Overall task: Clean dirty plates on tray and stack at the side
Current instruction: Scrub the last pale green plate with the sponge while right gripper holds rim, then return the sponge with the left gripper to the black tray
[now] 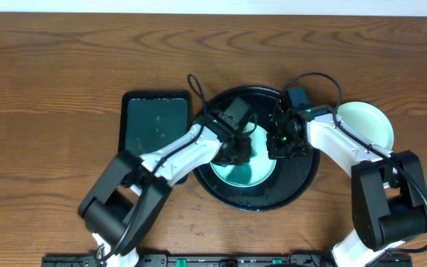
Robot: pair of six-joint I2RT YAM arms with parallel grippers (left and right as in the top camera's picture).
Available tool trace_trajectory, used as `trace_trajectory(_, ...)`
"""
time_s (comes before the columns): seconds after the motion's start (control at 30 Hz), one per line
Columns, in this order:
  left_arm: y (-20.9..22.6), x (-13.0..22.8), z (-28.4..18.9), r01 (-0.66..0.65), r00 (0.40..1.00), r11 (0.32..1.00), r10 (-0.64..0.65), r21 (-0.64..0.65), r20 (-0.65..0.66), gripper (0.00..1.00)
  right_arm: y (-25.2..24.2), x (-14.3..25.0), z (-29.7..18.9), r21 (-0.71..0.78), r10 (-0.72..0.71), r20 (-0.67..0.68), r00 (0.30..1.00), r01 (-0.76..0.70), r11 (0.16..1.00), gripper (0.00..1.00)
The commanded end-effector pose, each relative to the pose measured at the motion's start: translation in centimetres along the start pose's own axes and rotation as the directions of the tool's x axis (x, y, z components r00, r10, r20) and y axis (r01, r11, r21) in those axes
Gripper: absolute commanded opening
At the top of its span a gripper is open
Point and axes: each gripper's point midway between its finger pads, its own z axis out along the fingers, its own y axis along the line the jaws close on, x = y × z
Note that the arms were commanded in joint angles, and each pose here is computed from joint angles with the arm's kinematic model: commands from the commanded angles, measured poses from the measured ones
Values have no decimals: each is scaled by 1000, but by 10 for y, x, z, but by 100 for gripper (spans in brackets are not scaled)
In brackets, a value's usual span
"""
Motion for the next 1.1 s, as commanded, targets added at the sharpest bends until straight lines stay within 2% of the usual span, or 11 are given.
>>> trace_trajectory(0.0,89,-14,-9,45,992,926,3,-376,126,7,-6,11,14,28,-10,-46,999,11,1000,1)
trace_trajectory(0.2,128,-19,-27,16,992,850,54,-527,117,7,-5,7,14,25,-13,-32,999,14,1000,1)
trace_trajectory(0.37,131,-24,-37,11,993,846,53,-533,104,7,-4,6,14,23,-15,-25,1000,16,1000,1)
trace_trajectory(0.53,98,-32,-70,18,990,909,42,-416,135,7,-5,6,14,24,-14,-28,1000,15,1000,1)
trace_trajectory(0.63,78,-37,-102,32,978,951,34,-309,207,7,-5,8,14,25,-13,-33,999,14,1000,1)
trace_trajectory(0.73,77,-42,-138,51,956,963,29,-264,292,7,-6,9,14,30,-12,-39,999,13,999,1)
trace_trajectory(0.9,117,-50,-173,164,925,934,-34,-318,378,7,-15,10,13,79,4,-40,999,-1,997,1)
trace_trajectory(1.07,166,-46,-155,269,930,892,-142,-362,340,7,-19,13,13,105,42,-45,998,-37,994,1)
